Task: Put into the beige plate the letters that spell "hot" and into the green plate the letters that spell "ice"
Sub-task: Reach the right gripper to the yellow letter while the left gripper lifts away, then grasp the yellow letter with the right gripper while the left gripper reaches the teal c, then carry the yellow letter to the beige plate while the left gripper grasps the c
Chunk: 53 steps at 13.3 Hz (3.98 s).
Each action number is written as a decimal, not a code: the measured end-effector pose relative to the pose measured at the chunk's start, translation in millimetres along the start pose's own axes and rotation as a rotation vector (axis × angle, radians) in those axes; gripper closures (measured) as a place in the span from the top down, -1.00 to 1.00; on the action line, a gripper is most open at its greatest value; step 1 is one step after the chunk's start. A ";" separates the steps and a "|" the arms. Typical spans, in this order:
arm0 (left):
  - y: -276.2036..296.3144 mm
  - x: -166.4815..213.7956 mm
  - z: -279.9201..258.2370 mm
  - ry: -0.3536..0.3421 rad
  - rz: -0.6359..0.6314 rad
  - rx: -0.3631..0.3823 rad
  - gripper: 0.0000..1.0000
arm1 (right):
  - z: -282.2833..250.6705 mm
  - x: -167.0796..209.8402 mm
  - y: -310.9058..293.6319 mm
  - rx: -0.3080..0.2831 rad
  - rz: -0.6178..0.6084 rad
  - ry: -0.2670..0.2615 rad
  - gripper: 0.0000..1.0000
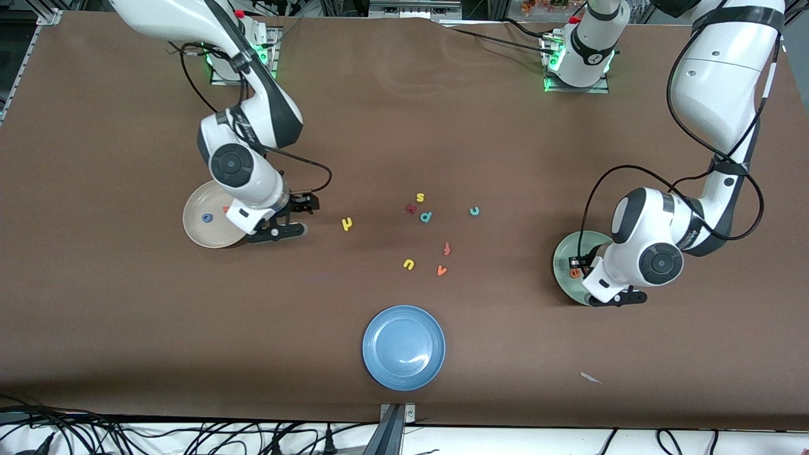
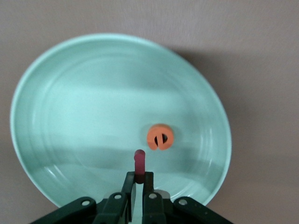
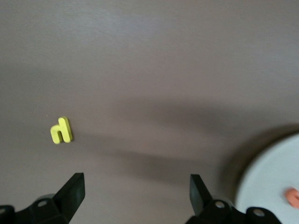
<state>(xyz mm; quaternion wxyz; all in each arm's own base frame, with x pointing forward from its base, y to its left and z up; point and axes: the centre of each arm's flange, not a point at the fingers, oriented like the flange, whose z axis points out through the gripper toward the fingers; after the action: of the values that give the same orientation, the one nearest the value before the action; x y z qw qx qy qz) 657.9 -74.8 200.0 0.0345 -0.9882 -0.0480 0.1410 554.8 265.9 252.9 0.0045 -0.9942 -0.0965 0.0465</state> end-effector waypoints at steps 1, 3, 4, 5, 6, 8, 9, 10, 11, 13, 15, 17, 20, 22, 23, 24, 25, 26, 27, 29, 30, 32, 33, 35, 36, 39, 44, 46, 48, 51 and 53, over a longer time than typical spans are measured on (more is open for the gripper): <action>-1.0 -2.2 5.5 -0.014 0.000 0.004 -0.80 | 10.3 1.5 -7.0 0.006 -0.010 0.009 0.99; -4.7 -2.7 8.5 -0.024 -0.005 0.005 -0.80 | 27.0 3.3 -21.8 0.018 -0.031 0.031 0.99; -6.0 -2.5 8.6 -0.024 -0.007 0.004 -0.78 | 33.8 3.0 -30.2 0.024 -0.043 0.043 0.99; -7.5 -2.2 8.7 -0.025 -0.009 0.004 -0.72 | 40.1 2.5 -39.1 0.030 -0.057 0.058 0.99; -8.6 -2.0 8.7 -0.026 -0.010 0.003 -0.57 | 46.9 1.5 -48.7 0.037 -0.067 0.072 0.99; -8.9 -1.3 6.6 -0.022 -0.011 0.002 -0.14 | 60.5 -2.0 -68.8 0.052 -0.062 0.097 0.99; -7.3 -0.7 1.8 -0.013 -0.009 0.000 0.07 | 66.4 -4.3 -77.4 0.057 -0.067 0.104 0.99; -4.2 0.0 -6.0 0.001 -0.006 -0.004 0.30 | 71.7 -6.5 -83.0 0.059 -0.070 0.103 0.99; 0.5 1.6 -16.7 0.021 0.000 -0.008 0.52 | 75.6 -7.8 -86.5 0.060 -0.073 0.103 0.99; 17.1 1.5 -37.1 0.057 0.021 -0.012 0.92 | 81.5 -7.4 -88.7 0.067 -0.070 0.115 0.97; 28.6 -0.4 -43.2 0.068 0.037 -0.009 1.00 | 85.2 -6.0 -88.1 0.073 -0.051 0.125 0.91; 29.6 -1.6 -41.3 0.059 0.055 -0.007 1.00 | 84.3 -3.5 -86.1 0.073 -0.044 0.131 0.46; 31.8 -2.4 -41.4 0.058 0.073 -0.007 1.00 | 83.0 -1.8 -85.1 0.073 -0.040 0.135 0.06; 42.5 -5.6 -43.5 0.060 0.093 -0.015 1.00 | 82.8 -1.6 -84.8 0.073 -0.037 0.135 0.01; 50.6 -8.2 -45.0 0.061 0.106 -0.021 1.00 | 82.8 -1.5 -84.9 0.073 -0.037 0.135 0.01; 57.5 -10.5 -46.3 0.061 0.117 -0.025 1.00 | 82.5 -1.3 -84.9 0.073 -0.037 0.136 0.01; 62.1 -12.1 -47.1 0.062 0.125 -0.028 1.00 | 82.3 -1.2 -85.0 0.074 -0.036 0.136 0.01; 65.3 -13.3 -47.7 0.062 0.130 -0.030 1.00 | 82.3 -1.1 -85.0 0.074 -0.036 0.137 0.00; 70.7 -15.4 -48.9 0.061 0.139 -0.035 1.00 | 81.7 -0.7 -85.0 0.074 -0.035 0.138 -0.15; 86.3 -23.1 -52.7 0.058 0.159 -0.044 1.00 | 78.7 1.0 -85.8 0.077 -0.032 0.145 -0.42; 92.7 -28.6 -53.0 0.052 0.162 -0.044 1.00 | 78.4 1.2 -85.8 0.077 -0.031 0.145 -0.42; 106.3 -44.3 -51.3 0.037 0.167 -0.040 1.00 | 78.2 1.4 -85.8 0.077 -0.028 0.145 -0.42; 115.9 -55.3 -50.2 0.027 0.174 -0.037 1.00 | 77.7 1.8 -85.5 0.078 -0.025 0.146 -0.42; 142.4 -81.8 -46.5 0.006 0.171 -0.033 1.00 | 75.1 5.5 -80.9 0.077 0.016 0.152 -0.46; 156.7 -93.2 -45.8 -0.001 0.163 -0.035 1.00 | 72.9 8.3 -76.4 0.075 0.037 0.156 -0.46; 175.0 -106.5 -45.1 -0.007 0.155 -0.038 1.00 | 53.3 15.5 -56.7 0.047 0.071 0.152 -0.46; 186.0 -107.9 -41.4 0.012 0.114 -0.053 1.00 | 14.6 19.6 -3.4 -0.034 0.148 0.085 -0.46; 201.0 -113.9 -39.5 0.027 0.128 -0.060 1.00 | 5.0 17.1 26.6 -0.077 0.195 0.024 -0.46; 207.1 -113.8 -36.2 0.038 0.132 -0.072 1.00 | -1.4 14.0 63.2 -0.118 0.235 -0.035 -0.46; 219.8 -115.3 -29.5 0.056 0.148 -0.093 1.00 | 5.2 -2.8 118.2 -0.158 0.283 -0.110 -0.46; 242.5 -126.9 -15.3 0.047 0.169 -0.091 1.00 | 15.5 -20.3 143.5 -0.170 0.306 -0.149 -0.46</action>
<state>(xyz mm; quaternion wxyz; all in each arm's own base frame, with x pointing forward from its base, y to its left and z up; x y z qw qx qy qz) 561.6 -329.7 229.8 -0.0216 -0.9924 0.0301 0.1176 561.1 121.3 236.7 -0.0937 -0.9879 0.0521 0.1118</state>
